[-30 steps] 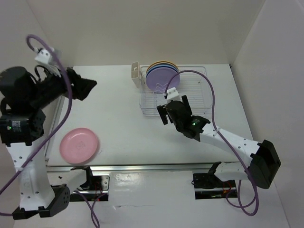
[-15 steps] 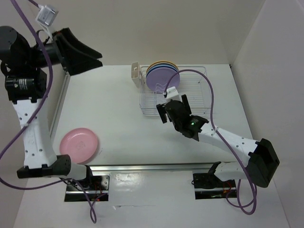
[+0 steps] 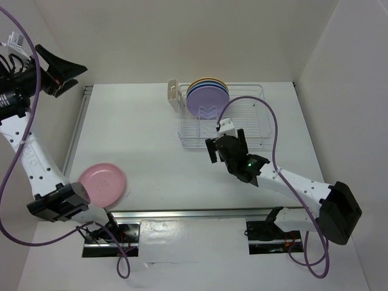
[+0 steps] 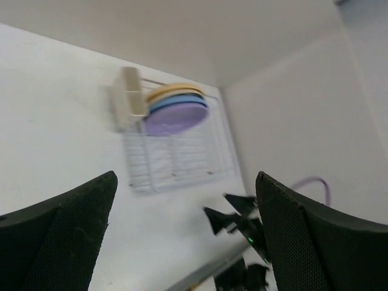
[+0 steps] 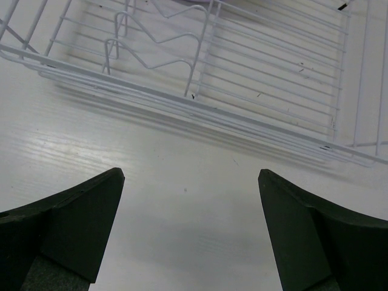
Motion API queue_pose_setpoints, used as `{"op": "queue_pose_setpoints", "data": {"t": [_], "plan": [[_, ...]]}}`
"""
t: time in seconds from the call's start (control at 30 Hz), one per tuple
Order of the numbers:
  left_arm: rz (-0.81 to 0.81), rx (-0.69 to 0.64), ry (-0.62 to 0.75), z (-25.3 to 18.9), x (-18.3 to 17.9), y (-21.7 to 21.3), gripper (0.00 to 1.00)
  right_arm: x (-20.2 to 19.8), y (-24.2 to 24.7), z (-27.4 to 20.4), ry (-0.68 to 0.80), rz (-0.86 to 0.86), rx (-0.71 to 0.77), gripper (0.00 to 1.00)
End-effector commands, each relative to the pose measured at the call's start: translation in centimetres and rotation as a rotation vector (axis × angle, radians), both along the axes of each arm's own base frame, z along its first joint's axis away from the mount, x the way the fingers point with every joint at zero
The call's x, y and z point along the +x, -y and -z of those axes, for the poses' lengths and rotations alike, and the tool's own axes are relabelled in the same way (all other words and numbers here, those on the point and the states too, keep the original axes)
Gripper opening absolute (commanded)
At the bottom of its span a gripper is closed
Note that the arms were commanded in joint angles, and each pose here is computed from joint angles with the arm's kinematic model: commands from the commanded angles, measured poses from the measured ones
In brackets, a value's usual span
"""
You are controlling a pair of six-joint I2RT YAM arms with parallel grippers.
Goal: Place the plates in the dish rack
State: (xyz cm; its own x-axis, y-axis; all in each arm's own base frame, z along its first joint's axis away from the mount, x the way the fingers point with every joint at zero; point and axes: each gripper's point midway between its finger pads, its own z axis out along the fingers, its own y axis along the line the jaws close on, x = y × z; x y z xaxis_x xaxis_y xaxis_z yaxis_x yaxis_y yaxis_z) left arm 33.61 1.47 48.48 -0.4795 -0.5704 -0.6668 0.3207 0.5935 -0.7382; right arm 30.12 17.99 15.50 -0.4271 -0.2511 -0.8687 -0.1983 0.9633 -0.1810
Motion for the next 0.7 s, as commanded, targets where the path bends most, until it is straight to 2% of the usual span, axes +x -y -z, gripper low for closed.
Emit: {"op": "queue_pose_setpoints", "data": {"t": [0.0, 0.1, 0.13, 0.17, 0.2, 0.23, 0.27, 0.33, 0.37, 0.43, 0.5, 0.53, 0.67], "plan": [[-0.336, 0.232, -0.091, 1.8, -0.7, -3.8, 1.00, 0.5, 0.8, -2.4, 0.078, 0.050, 0.116, 1.00], [-0.595, 0.338, -0.175, 2.9, -3.8, -6.6, 1.00, 0.8, 1.4, -2.8, 0.083, 0.070, 0.137, 1.00], [-0.646, 0.343, -0.276, 6.1, -4.5, -7.5, 1.00, 0.9, 1.6, -3.1, 0.087, 0.071, 0.148, 1.00], [-0.784, 0.384, -0.365, 8.4, -5.9, -9.4, 1.00, 0.9, 1.6, -3.1, 0.087, 0.071, 0.148, 1.00], [-0.889, 0.395, -0.374, 9.1, -8.7, -9.5, 1.00, 0.9, 1.7, -3.5, 0.087, 0.073, 0.168, 1.00], [-0.932, 0.414, -0.574, 16.5, -10.3, -10.3, 1.00, 0.9, 1.5, -3.5, 0.084, 0.065, 0.171, 1.00], [-1.083, 0.465, -0.663, 19.4, -12.9, -12.3, 1.00, 0.8, 1.3, -3.8, 0.079, 0.053, 0.177, 1.00], [-1.137, 0.460, -0.765, 25.7, -16.0, -11.6, 1.00, 0.7, 1.0, -4.3, 0.080, 0.045, 0.196, 1.00], [-1.159, 0.441, -0.771, 27.1, -16.3, -11.5, 1.00, 0.6, 0.8, -4.2, 0.075, 0.034, 0.201, 1.00], [-1.129, 0.480, -0.751, 26.5, -15.7, -11.8, 1.00, 0.4, 1.1, -4.8, 0.085, 0.033, 0.210, 1.00], [-1.156, 0.507, -0.795, 26.6, -14.7, -13.4, 1.00, 0.4, 1.3, -4.7, 0.082, 0.042, 0.201, 1.00], [-1.121, 0.585, -0.810, 26.6, -14.3, -14.3, 1.00, 0.2, 1.4, -4.8, 0.083, 0.042, 0.202, 1.00], [-1.179, 0.740, -0.821, 25.8, -12.4, -17.8, 1.00, -0.1, 1.9, -4.6, 0.071, 0.055, 0.195, 1.00]]}}
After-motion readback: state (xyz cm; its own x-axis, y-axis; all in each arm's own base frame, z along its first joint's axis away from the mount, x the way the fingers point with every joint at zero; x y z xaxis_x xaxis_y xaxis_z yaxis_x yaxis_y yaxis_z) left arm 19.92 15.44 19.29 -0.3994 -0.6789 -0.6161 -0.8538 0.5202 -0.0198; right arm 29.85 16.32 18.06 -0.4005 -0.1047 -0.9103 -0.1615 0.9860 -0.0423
